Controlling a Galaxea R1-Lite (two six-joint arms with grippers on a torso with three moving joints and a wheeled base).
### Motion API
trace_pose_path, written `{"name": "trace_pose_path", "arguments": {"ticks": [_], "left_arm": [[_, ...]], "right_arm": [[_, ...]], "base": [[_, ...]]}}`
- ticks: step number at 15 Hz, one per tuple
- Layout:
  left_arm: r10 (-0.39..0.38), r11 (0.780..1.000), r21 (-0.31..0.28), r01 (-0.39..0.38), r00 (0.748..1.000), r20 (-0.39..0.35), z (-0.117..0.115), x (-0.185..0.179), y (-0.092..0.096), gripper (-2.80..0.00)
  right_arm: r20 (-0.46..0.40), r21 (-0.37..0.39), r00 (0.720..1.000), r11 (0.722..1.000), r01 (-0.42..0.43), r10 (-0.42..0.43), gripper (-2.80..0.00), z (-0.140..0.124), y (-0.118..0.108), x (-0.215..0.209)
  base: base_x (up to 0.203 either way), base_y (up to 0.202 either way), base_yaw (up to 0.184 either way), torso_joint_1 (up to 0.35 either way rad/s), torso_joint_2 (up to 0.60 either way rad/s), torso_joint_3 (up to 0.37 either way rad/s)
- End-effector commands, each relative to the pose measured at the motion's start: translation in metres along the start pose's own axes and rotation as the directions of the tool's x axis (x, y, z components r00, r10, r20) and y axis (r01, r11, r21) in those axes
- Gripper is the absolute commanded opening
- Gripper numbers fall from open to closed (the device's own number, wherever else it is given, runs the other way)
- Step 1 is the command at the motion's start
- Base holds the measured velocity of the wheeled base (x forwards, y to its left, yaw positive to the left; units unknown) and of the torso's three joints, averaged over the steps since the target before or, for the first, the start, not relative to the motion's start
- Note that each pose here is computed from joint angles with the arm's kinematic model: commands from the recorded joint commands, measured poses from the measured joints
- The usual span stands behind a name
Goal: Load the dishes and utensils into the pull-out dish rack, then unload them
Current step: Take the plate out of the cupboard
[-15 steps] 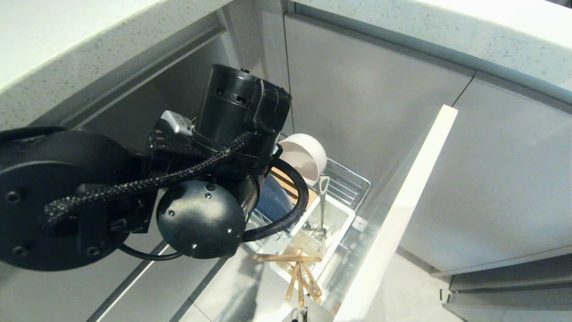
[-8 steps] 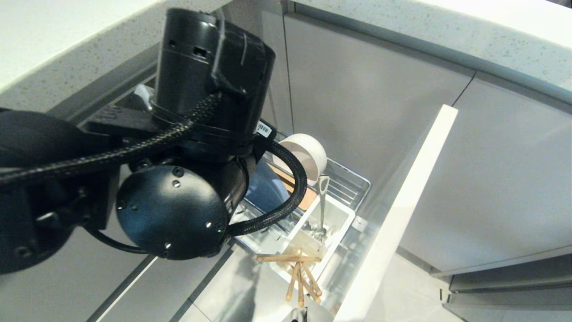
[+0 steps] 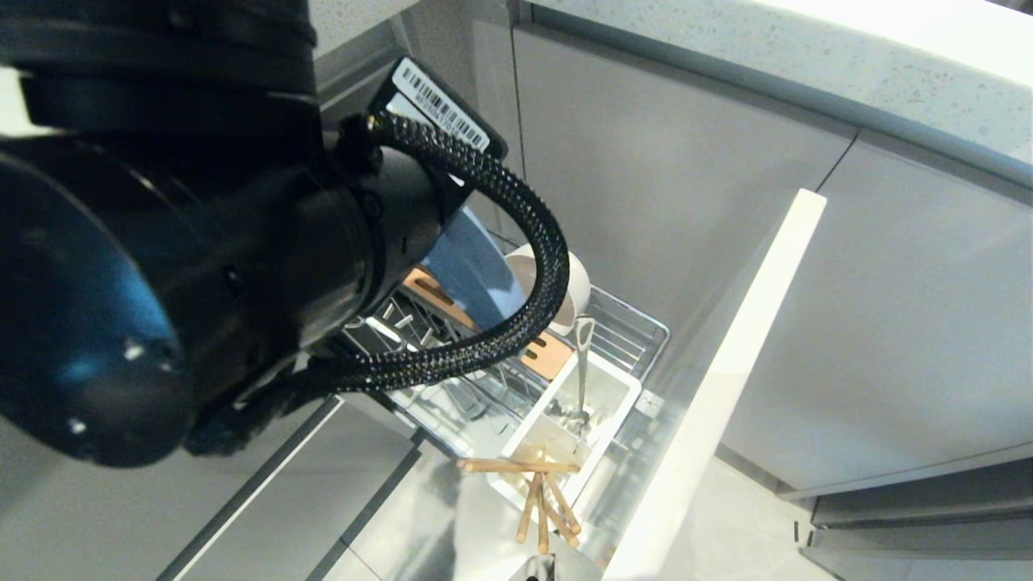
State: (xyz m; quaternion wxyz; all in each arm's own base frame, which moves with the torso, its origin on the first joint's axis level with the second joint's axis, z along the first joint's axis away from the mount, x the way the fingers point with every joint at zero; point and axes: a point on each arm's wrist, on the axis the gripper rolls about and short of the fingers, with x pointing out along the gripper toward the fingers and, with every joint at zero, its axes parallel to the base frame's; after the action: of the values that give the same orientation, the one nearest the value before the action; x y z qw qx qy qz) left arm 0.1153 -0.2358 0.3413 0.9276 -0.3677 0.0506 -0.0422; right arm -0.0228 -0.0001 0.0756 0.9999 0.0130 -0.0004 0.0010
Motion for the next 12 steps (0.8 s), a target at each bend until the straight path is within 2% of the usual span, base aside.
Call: {"name": "trace_pose_path", "arguments": {"ticks": [1, 3, 5, 9, 12], "left_arm": [[-0.041, 0.998, 0.046, 0.040, 0.999, 0.018, 0.011, -0.006, -0.010, -2.80], [-0.109, 0.991, 0.084, 0.104, 0.992, 0.056, 0.026, -0.012, -0.024, -2.80], [-0.193, 0.977, 0.112, 0.181, 0.975, 0.107, 0.046, -0.016, -0.038, -2.80], [-0.386, 0.916, 0.208, 0.344, 0.898, 0.211, 0.071, -0.027, -0.061, -2.80], [-0.470, 0.873, 0.273, 0.404, 0.845, 0.256, 0.078, -0.037, -0.066, -2.80]], "right_arm": [[-0.001, 0.000, 1.000, 1.000, -0.001, 0.001, -2.80, 0.000, 0.000, 0.000], [-0.001, 0.000, 1.000, 1.000, -0.001, 0.001, -2.80, 0.000, 0.000, 0.000], [-0.001, 0.000, 1.000, 1.000, -0.001, 0.001, -2.80, 0.000, 0.000, 0.000], [-0.002, 0.000, 1.000, 1.000, -0.001, 0.001, -2.80, 0.000, 0.000, 0.000], [-0.001, 0.000, 1.000, 1.000, -0.001, 0.001, -2.80, 0.000, 0.000, 0.000]], "base": [[0.000, 0.000, 0.000, 0.000, 0.00, 0.000], [0.000, 0.000, 0.000, 0.000, 0.00, 0.000], [0.000, 0.000, 0.000, 0.000, 0.00, 0.000], [0.000, 0.000, 0.000, 0.000, 0.00, 0.000], [0.000, 0.000, 0.000, 0.000, 0.00, 0.000]]}}
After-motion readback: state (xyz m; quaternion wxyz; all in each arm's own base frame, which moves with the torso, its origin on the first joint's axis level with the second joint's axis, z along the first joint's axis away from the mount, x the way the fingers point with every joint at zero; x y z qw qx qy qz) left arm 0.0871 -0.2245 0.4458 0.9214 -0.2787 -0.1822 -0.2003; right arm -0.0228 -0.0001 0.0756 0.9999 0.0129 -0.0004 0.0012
